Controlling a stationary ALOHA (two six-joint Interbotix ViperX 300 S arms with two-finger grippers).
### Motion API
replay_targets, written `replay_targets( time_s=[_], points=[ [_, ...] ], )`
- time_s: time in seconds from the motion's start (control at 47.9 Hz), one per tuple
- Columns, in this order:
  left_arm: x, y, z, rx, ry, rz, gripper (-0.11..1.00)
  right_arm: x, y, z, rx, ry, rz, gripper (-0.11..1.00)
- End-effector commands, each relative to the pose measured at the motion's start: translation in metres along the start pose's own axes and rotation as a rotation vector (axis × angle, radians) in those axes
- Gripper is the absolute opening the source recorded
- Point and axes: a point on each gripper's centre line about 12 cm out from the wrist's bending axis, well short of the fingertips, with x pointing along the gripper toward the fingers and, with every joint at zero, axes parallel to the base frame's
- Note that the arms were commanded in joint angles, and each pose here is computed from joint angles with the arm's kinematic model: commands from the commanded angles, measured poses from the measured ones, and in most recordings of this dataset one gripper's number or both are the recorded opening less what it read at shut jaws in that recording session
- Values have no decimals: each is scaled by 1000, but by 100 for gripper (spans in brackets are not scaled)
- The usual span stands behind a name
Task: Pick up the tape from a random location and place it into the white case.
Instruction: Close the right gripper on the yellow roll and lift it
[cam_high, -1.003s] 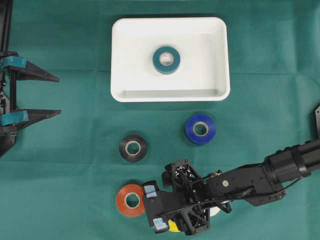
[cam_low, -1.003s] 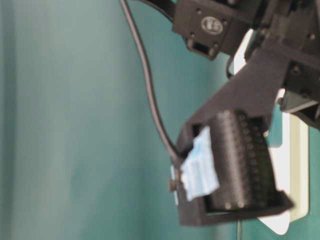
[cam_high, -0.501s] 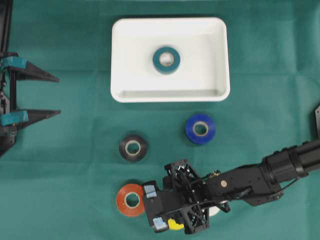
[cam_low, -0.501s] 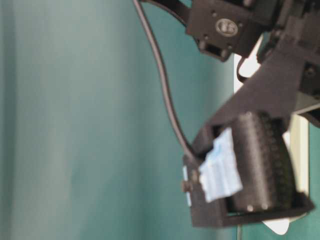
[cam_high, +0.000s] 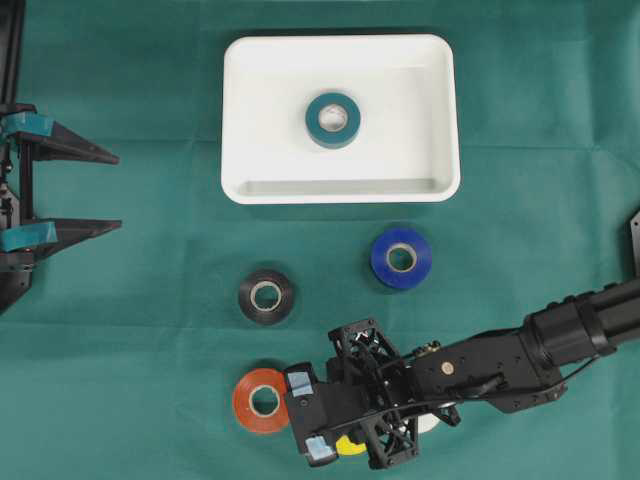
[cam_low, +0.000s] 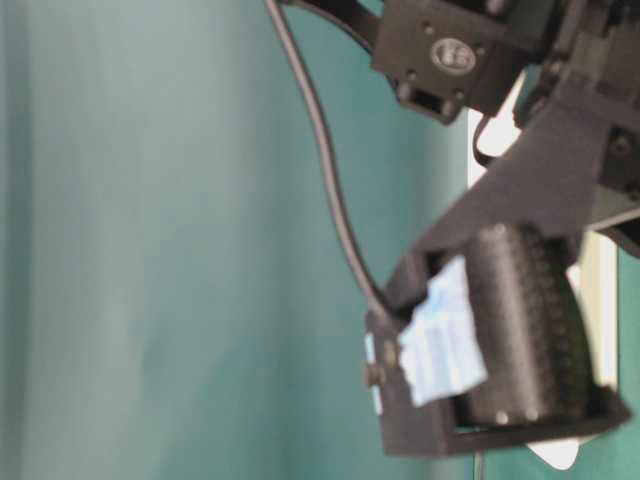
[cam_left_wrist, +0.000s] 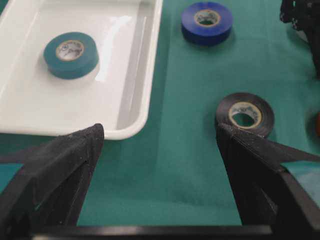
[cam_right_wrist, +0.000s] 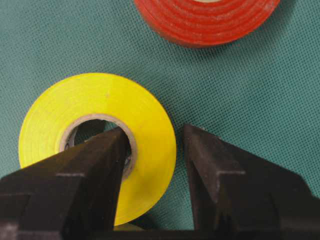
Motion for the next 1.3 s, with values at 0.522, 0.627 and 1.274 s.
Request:
replay_targets(
  time_s=[0.522, 0.627, 1.274],
  points=[
    [1, 0, 3, -2, -5, 1, 95, -50, 6, 28, 4, -87, 18, 31],
    [1, 1, 4, -3, -6, 3, 95, -58, 7, 31, 5, -92, 20, 31],
    [1, 0, 4, -2, -6, 1, 95, -94, 10, 46, 6, -98, 19, 31]
  ],
)
